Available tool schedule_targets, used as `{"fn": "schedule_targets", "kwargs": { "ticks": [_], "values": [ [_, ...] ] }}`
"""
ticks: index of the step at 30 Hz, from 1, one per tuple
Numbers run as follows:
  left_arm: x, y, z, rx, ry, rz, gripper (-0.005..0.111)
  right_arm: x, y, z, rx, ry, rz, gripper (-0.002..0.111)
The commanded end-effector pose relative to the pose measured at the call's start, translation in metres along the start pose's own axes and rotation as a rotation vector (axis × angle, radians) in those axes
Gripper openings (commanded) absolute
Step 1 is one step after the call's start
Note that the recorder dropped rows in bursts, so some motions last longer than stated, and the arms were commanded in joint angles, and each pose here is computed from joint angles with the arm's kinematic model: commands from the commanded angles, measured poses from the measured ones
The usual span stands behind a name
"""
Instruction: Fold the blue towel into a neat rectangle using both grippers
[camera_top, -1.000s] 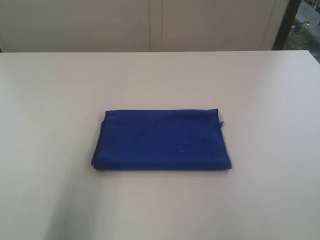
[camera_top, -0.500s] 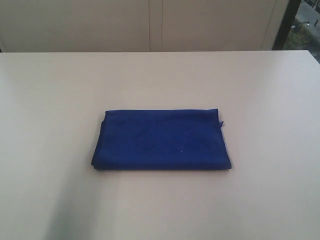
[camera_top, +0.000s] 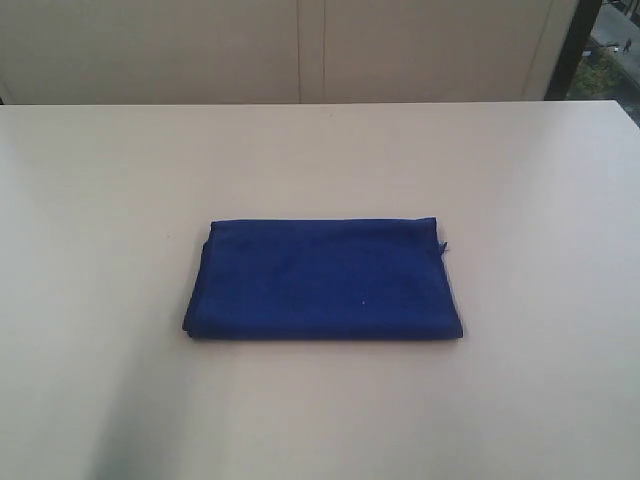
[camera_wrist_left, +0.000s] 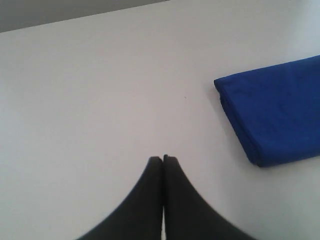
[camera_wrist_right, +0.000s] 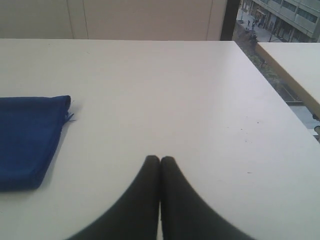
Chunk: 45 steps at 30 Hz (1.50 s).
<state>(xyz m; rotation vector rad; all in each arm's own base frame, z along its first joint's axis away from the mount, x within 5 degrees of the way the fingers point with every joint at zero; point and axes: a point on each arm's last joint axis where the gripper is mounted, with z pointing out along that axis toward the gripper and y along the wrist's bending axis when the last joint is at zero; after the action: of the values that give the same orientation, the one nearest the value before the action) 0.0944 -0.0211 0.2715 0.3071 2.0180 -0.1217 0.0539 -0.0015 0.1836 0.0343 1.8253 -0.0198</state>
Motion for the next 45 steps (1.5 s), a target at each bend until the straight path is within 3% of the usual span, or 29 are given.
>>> {"fn": "schedule_targets", "kwargs": {
  "ticks": [1,11,20,34,45],
  "values": [
    [0.029,-0.004,-0.006,-0.008,-0.001,0.011,0.000,0.001,0.000,0.000,0.007,-0.007,0.007,0.000],
    [0.088,-0.011,-0.007,-0.039,-0.102,0.045,0.000,0.001,0.000,0.000,0.007,-0.007,0.007,0.000],
    [0.109,-0.010,0.003,-0.076,-0.061,0.030,0.000,0.001,0.000,0.000,0.007,-0.007,0.007,0.000],
    [0.116,-0.011,0.005,-0.071,-0.023,0.020,0.000,0.001,0.000,0.000,0.007,-0.007,0.007,0.000],
    [0.119,-0.004,0.005,-0.149,-0.006,-0.102,0.000,0.001,0.000,0.000,0.007,-0.007,0.007,0.000]
  ]
}}
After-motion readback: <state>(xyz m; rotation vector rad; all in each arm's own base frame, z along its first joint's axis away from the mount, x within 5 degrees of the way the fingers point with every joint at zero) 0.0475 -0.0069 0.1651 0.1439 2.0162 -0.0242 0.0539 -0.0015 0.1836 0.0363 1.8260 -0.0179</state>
